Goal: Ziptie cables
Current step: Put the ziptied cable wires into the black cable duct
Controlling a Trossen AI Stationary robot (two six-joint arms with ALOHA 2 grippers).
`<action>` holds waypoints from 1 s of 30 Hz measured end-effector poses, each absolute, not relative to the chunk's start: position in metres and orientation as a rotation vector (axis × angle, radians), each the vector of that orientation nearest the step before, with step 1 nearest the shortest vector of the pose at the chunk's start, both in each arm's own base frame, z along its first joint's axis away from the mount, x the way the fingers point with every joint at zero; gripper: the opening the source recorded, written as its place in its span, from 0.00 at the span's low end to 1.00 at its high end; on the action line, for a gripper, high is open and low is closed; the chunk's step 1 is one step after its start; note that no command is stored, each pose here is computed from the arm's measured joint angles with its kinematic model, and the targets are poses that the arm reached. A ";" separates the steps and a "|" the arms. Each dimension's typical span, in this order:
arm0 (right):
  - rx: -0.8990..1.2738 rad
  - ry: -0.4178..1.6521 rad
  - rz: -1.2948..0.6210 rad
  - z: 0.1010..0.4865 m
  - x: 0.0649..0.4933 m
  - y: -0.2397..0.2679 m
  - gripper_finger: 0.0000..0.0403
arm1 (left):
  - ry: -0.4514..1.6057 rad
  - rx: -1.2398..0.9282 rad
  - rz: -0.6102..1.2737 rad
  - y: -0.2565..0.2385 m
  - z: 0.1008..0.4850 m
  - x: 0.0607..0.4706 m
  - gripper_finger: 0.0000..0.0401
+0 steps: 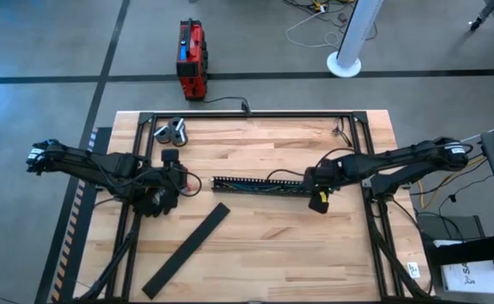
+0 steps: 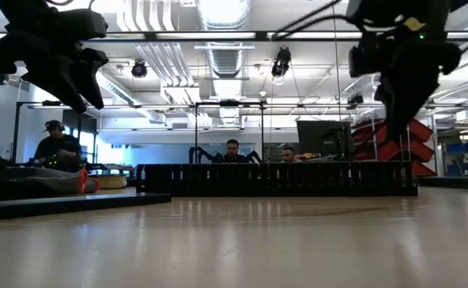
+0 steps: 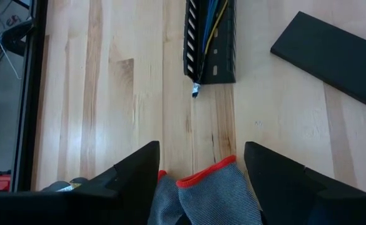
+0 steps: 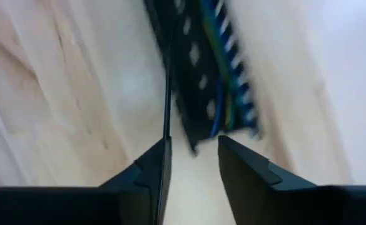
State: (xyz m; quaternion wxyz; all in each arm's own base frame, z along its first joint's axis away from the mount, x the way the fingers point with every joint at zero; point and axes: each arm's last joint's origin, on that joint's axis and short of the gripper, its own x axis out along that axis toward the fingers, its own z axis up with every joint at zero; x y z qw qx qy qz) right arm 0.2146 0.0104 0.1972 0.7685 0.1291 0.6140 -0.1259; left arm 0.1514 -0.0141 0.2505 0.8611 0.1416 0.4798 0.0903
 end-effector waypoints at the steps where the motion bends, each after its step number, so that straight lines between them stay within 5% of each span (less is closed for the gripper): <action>1: 0.248 1.314 -0.273 0.201 0.216 0.010 0.31 | 1.007 0.297 0.189 -0.014 0.250 0.151 0.54; 16: 0.083 1.202 -0.204 0.237 0.231 0.009 0.37 | 1.007 0.297 0.189 -0.014 0.250 0.151 0.53; 30: 0.081 1.279 -0.180 0.258 0.226 0.009 0.12 | 1.007 0.297 0.189 -0.014 0.250 0.151 0.60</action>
